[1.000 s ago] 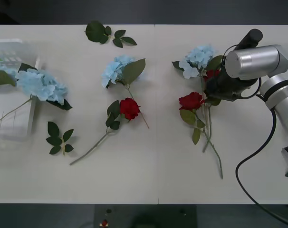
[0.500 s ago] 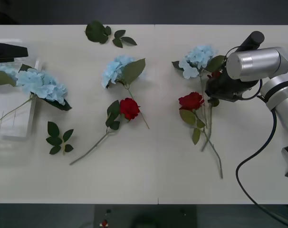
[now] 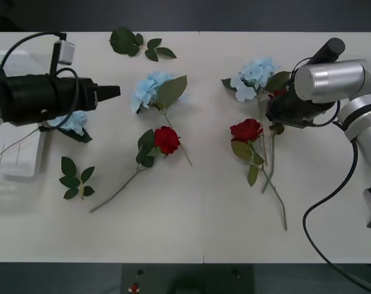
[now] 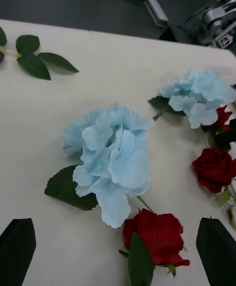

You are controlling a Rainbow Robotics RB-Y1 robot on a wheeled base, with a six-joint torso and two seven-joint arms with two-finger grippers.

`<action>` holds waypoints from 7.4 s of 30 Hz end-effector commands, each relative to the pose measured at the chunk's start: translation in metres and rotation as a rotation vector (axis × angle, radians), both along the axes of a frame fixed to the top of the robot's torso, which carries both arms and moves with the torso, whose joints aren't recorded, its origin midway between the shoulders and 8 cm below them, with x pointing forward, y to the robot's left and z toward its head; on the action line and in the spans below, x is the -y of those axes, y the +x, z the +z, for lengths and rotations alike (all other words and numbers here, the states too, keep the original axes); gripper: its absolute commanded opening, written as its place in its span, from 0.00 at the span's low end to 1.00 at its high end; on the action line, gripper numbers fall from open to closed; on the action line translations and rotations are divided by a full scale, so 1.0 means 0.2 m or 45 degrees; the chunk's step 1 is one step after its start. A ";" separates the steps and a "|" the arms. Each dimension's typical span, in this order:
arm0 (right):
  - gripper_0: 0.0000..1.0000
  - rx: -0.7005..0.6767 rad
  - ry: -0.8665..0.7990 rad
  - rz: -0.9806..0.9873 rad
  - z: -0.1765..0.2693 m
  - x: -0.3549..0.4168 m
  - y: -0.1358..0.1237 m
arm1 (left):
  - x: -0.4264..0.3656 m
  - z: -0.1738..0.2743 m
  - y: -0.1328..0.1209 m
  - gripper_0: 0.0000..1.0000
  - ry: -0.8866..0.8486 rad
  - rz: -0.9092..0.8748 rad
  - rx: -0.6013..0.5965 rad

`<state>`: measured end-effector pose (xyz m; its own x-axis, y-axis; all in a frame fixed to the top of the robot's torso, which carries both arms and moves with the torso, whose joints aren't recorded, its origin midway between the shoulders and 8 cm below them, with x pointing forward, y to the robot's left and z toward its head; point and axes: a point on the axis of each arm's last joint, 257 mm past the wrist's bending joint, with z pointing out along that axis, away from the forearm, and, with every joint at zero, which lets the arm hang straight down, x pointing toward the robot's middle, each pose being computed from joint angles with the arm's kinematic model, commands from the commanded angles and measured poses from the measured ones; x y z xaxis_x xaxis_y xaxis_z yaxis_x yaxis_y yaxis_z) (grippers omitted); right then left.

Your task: Put the red flowers into the right box and the blue flowers into the left box

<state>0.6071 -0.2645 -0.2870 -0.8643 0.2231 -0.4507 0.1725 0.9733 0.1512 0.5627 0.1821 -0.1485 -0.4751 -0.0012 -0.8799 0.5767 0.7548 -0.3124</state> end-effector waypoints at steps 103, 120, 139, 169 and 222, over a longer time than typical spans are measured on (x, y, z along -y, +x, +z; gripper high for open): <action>0.00 0.161 -0.222 0.399 0.25 0.35 0.18 | -0.18 0.44 0.03 0.00 -0.319 -0.080 -0.297; 0.00 0.145 -0.623 0.146 0.92 1.57 -0.06 | 0.02 0.26 -0.12 1.00 -0.630 0.014 -0.886; 0.00 0.252 -0.845 -0.083 0.69 2.09 -0.20 | 0.33 -0.12 -0.01 1.00 -0.524 0.847 -1.125; 0.97 0.328 -0.435 -0.084 0.74 1.70 -0.08 | 0.33 -0.53 0.26 0.00 -0.443 1.116 -0.913; 1.00 0.075 -0.400 0.880 0.18 -0.18 -0.71 | -1.66 0.74 -0.02 0.00 0.789 0.905 0.062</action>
<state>0.4724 -0.2322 -0.2433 -0.7386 -0.4940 -0.4587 -0.4871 0.8615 -0.1435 0.5706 0.4805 0.0012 -0.4936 0.1033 -0.8636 -0.0569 0.9870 0.1505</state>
